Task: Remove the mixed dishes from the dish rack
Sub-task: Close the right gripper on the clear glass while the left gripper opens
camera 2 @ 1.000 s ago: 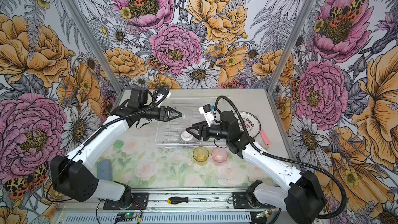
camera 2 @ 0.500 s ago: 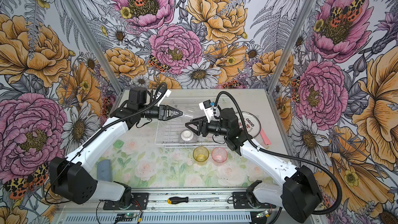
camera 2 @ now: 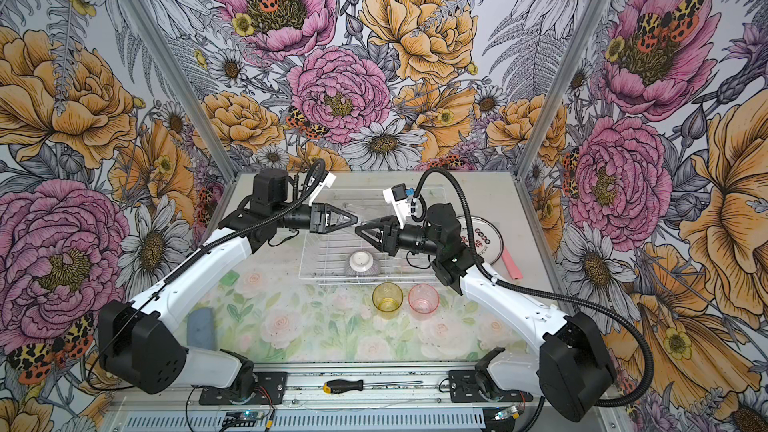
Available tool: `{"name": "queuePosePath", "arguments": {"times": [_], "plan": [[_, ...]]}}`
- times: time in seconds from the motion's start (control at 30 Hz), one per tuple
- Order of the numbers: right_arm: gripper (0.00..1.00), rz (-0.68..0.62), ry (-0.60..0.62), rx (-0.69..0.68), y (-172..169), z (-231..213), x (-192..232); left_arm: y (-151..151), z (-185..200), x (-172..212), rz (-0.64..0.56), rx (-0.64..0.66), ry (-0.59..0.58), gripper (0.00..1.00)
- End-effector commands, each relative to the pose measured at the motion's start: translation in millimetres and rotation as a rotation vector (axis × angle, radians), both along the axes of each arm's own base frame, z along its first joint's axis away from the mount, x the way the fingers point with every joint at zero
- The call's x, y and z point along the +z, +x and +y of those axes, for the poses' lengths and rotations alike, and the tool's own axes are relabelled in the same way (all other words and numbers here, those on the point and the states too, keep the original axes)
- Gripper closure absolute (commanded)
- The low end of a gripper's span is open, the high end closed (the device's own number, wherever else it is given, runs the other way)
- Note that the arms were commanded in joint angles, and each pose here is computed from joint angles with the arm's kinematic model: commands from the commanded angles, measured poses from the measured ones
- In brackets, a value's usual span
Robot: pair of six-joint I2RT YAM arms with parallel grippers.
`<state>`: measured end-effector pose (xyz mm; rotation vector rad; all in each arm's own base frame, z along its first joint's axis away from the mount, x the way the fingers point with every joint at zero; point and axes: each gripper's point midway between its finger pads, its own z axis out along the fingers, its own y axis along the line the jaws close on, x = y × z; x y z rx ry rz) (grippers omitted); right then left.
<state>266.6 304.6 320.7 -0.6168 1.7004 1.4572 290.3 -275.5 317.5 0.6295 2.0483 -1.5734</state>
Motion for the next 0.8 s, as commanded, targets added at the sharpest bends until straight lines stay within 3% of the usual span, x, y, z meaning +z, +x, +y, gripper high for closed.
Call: {"name": "queuePosePath", "arguments": {"times": [0.0, 0.23, 0.33, 0.6, 0.77], "plan": [[0.68, -0.060, 0.041, 0.006, 0.3, -0.9, 21.7, -5.1, -4.5, 8.0, -0.027, -0.039, -0.036, 0.68], [0.92, -0.061, 0.044, 0.001, 1.7, -2.1, 23.1, -7.0, -5.9, 8.6, -0.025, -0.049, -0.042, 0.68], [0.95, -0.065, 0.048, -0.002, 2.1, -3.1, 25.9, -9.1, -6.7, 8.7, -0.025, -0.057, -0.045, 0.66], [1.00, -0.069, 0.020, -0.020, 4.0, -5.3, 28.7, -7.3, -2.7, 7.3, -0.038, -0.010, -0.015, 0.23], [1.00, -0.069, -0.001, -0.023, 2.4, -6.5, 28.0, -7.6, 7.4, 17.7, -0.092, 0.042, -0.005, 0.11]]}}
